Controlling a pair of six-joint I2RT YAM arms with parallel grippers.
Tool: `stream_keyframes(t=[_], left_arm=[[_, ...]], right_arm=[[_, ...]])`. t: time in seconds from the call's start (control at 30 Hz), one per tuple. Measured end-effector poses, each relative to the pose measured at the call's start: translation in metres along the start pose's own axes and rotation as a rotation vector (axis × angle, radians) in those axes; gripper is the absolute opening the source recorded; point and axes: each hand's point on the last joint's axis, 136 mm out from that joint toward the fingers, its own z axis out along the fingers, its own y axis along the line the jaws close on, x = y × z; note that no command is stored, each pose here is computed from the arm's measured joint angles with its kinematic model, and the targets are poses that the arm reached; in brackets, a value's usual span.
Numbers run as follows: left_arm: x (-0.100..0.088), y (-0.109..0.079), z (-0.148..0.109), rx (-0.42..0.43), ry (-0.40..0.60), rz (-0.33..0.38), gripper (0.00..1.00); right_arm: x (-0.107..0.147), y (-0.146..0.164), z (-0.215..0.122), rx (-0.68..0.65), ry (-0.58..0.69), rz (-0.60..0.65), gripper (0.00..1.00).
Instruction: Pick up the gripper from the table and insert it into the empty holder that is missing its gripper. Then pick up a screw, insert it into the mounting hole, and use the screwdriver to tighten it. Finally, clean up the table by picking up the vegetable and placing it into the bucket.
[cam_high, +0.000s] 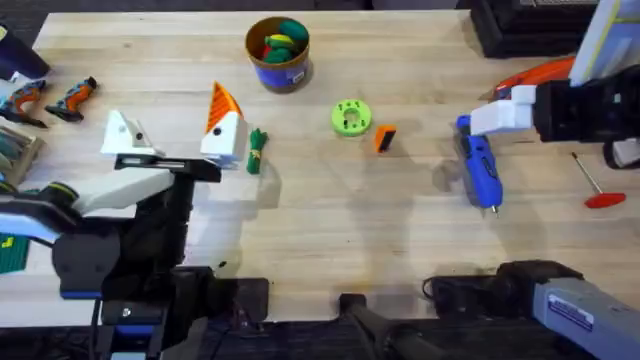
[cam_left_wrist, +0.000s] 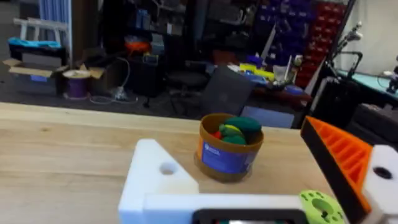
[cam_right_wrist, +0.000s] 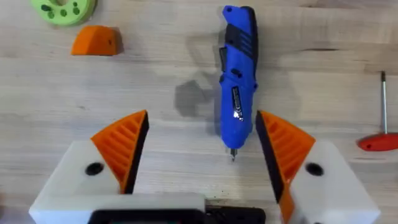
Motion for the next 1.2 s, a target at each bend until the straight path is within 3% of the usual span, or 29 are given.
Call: stream_keyframes(t=[0.2,0.47,0.63,0.8,1.03,1.2], left_arm=[[0.02,-0.002,-0.001,0.019,0.082,-0.009,0.985],[0.066,-0.008,-0.009,0.064,0.277,-0.042,0.985],[0.071,-0.016,-0.011,0.11,0.301,-0.051,0.985],[0.072,-0.04,-0.017,0.256,0.317,-0.033,0.985],[0.075,-0.08,-0.035,0.528,0.33,0.042,0.985],[0.078,-0.106,-0.056,0.724,0.353,0.034,0.985]], right_arm=[[0.0,0.0,0.0,0.0,0.0,0.0,0.99],[0.0,0.0,0.0,0.0,0.0,0.0,0.99],[0.0,0.0,0.0,0.0,0.0,0.0,0.99],[0.0,0.0,0.0,0.0,0.0,0.0,0.99],[0.0,0.0,0.0,0.0,0.0,0.0,0.99],[0.0,0.0,0.0,0.0,0.0,0.0,0.992]])
